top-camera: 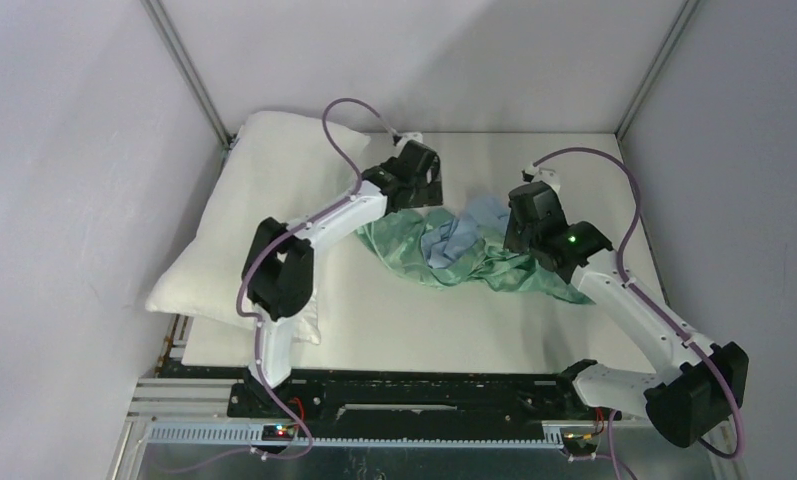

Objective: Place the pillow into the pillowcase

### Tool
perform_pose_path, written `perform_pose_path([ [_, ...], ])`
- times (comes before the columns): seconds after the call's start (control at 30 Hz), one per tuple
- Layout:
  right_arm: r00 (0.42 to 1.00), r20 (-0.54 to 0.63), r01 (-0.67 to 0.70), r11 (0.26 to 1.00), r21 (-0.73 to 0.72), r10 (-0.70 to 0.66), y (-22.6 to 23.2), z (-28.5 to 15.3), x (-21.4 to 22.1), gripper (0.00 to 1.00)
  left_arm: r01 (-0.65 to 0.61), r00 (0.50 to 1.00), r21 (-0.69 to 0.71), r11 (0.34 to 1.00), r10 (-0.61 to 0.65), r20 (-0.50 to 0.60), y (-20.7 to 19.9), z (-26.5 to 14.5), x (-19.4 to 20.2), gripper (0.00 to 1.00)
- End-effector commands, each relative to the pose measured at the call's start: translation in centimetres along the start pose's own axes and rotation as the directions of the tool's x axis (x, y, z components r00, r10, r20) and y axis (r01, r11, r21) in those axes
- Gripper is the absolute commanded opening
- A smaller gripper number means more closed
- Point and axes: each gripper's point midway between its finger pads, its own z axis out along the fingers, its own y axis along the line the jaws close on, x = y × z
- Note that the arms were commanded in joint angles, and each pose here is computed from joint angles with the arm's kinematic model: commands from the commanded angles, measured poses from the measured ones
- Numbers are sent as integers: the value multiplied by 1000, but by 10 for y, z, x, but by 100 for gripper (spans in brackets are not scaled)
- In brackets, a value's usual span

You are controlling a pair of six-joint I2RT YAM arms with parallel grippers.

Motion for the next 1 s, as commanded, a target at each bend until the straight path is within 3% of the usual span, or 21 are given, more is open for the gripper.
perform_pose_path([
  [0.0,999,16,-36,999,-9,36,-3,-9,-2,0,-70,998,110,991,69,6,-44,-16,8,89],
  [0.27,997,53,-51,999,8,51,-14,-23,-9,0,-131,988,98,986,138,-67,-57,20,45,90],
  [0.43,997,53,-55,998,20,54,-19,-26,-8,0,-167,982,39,985,170,-86,-50,42,55,85],
  [0.53,996,62,-60,998,24,58,-23,-28,-11,0,-166,985,2,986,165,-57,-44,44,44,70],
  [0.6,995,73,-66,997,30,64,-28,-30,-14,0,-150,988,-11,989,149,-31,-39,38,30,44],
  [0.63,994,80,-74,997,35,71,-32,-30,-17,0,-138,990,-15,990,138,-12,-37,32,19,24],
  [0.7,991,96,-94,994,47,89,-41,-32,-23,0,-120,992,-13,993,120,42,-32,14,-5,6],
  [0.77,987,119,-115,991,68,107,-53,-35,-34,0,-104,989,-22,994,106,106,-23,-10,-36,0],
  [0.97,932,297,-240,968,70,209,-87,-62,-110,0,-37,941,-27,999,44,334,15,-116,-137,0],
])
